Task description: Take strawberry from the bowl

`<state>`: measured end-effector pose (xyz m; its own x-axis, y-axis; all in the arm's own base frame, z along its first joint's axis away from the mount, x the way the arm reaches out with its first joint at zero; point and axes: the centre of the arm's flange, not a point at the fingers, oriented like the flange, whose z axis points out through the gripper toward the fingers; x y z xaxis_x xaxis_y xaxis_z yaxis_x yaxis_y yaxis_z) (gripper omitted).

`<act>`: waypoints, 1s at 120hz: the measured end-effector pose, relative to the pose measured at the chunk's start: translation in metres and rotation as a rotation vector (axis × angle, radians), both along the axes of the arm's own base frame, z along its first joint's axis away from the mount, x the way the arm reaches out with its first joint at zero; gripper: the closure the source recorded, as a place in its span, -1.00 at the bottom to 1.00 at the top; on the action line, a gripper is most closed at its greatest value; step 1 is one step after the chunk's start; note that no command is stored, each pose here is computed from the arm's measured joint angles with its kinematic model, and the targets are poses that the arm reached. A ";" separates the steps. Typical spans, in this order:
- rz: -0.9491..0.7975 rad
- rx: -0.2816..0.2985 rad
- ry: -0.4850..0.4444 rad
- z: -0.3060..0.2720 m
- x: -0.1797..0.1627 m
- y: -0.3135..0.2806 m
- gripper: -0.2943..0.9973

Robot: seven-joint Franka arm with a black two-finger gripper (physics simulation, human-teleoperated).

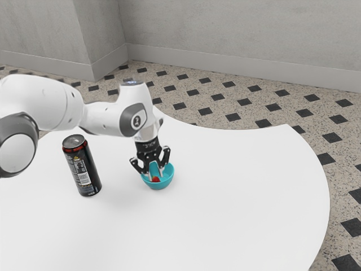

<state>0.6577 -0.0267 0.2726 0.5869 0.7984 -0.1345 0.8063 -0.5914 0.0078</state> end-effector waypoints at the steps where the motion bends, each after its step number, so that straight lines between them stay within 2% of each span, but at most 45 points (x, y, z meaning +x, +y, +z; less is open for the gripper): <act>1: 0.001 0.000 0.000 -0.001 0.000 0.000 0.24; 44: 0.026 0.006 0.015 -0.018 0.000 -0.008 0.24; 71: 0.035 0.011 0.012 -0.018 0.001 -0.009 0.13; 120: 0.047 0.029 0.012 -0.016 0.001 -0.008 0.36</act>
